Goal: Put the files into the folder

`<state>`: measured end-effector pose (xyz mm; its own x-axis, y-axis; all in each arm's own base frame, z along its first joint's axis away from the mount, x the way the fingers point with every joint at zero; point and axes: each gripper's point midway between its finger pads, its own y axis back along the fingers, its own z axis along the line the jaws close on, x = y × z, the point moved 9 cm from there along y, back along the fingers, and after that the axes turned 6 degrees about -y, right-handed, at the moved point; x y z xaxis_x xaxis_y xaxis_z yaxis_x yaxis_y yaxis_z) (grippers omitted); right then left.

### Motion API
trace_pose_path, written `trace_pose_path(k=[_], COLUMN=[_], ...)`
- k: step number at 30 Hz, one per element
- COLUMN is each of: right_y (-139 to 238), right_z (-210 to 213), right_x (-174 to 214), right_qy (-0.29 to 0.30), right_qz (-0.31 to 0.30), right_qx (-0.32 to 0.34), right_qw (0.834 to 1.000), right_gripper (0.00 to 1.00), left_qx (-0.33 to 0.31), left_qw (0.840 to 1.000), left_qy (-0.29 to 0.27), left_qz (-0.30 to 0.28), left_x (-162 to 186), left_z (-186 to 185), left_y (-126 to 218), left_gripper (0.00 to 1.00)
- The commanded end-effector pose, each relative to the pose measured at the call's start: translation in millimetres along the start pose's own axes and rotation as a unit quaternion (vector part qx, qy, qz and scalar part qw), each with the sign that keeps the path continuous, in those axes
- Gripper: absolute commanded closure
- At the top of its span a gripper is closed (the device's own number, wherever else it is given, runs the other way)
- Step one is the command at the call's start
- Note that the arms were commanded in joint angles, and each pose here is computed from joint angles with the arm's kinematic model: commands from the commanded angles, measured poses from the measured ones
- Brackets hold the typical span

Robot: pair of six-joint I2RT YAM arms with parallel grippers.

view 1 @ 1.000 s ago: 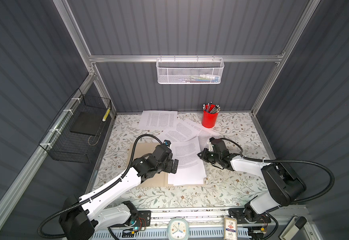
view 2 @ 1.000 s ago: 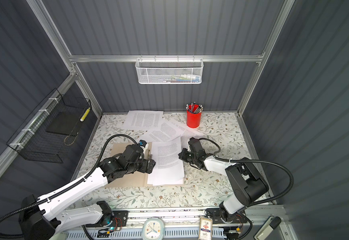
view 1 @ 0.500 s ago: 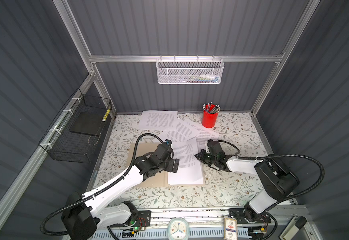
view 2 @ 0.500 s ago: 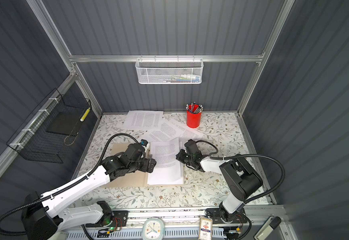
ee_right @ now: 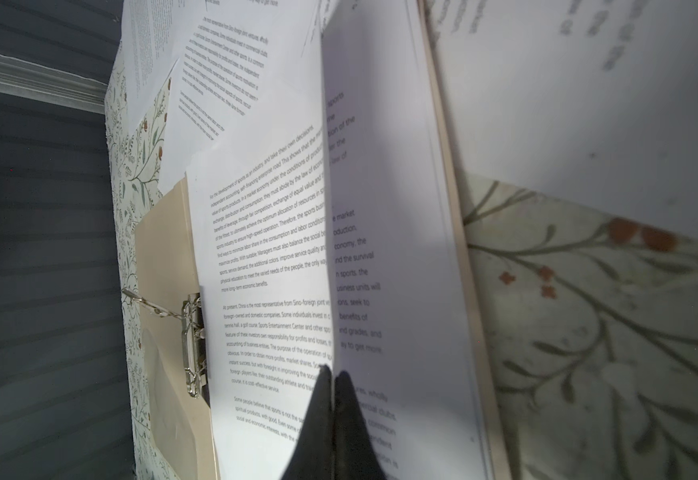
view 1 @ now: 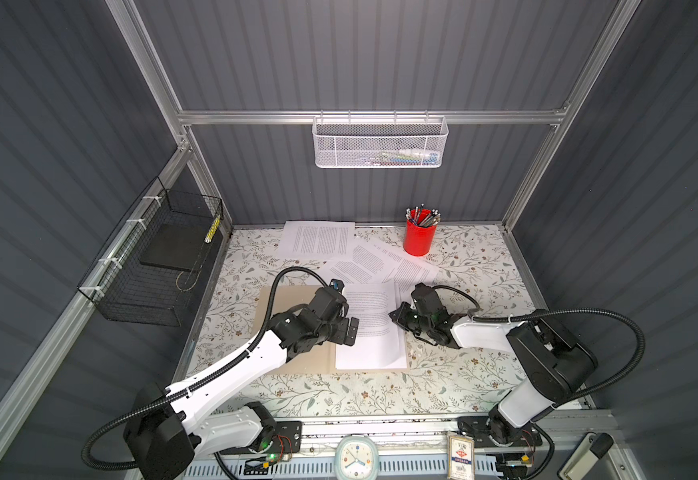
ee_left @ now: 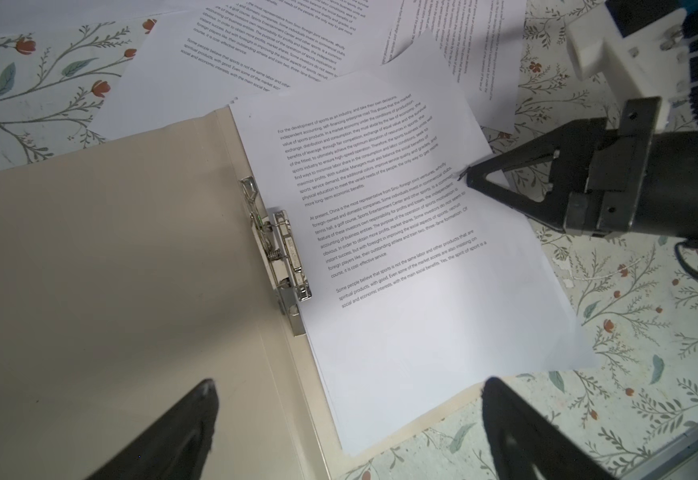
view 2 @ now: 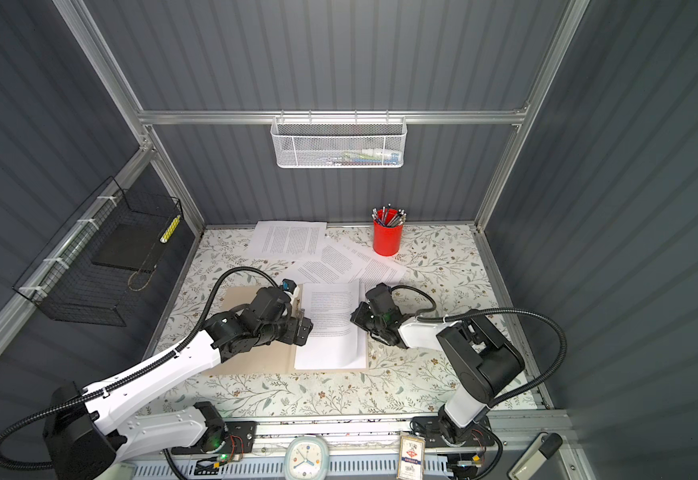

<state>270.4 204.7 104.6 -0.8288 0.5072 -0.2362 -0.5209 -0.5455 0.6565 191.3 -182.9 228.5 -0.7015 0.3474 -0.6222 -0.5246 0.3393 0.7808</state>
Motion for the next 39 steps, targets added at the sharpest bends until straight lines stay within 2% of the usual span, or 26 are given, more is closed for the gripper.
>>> trace_pose_path(k=[1, 13, 15, 18, 26, 30, 35, 39], right_y=[0.0, -2.5, -2.8, -2.6, 1.0, 2.6, 3.1, 8.0], right_z=[-1.2, 0.2, 0.2, 1.3, 5.1, 8.5, 9.3, 12.7], right_x=[2.3, 4.9, 5.6, 5.6, 7.3, 7.2, 4.1, 1.0], right_qy=[-0.006, -0.004, -0.004, 0.0, 0.026, 0.047, 0.078, 0.108], right_qz=[-0.008, -0.004, -0.003, -0.002, -0.005, -0.005, -0.005, -0.01], right_qx=[0.002, 0.002, 0.002, -0.002, 0.003, 0.026, 0.075, 0.09], right_qw=[1.0, 1.0, 1.0, 1.0, 1.0, 0.999, 0.994, 0.99], right_gripper=[1.0, 1.0, 0.97, 0.87, 0.48, 0.34, 0.2, 0.17], left_qx=[-0.006, -0.006, -0.006, -0.007, -0.028, -0.043, -0.046, -0.061], left_qw=[1.0, 1.0, 1.0, 1.0, 0.999, 0.998, 0.995, 0.989], left_qy=[0.005, 0.007, 0.008, 0.009, 0.019, 0.034, 0.062, 0.097], left_qz=[0.003, 0.005, 0.004, 0.006, 0.029, 0.04, 0.059, 0.093], left_x=[-1.8, -1.1, -1.1, -0.9, 3.8, 5.6, 3.8, -2.0], left_z=[1.2, 1.3, 1.3, 1.3, 3.6, 6.6, 13.7, 26.8], left_y=[1.8, 1.4, 1.6, 0.7, -10.2, -16.9, -28.3, -46.2], left_gripper=[0.0, 0.0, 0.0, 0.0, 0.0, 0.0, 0.0, 0.0])
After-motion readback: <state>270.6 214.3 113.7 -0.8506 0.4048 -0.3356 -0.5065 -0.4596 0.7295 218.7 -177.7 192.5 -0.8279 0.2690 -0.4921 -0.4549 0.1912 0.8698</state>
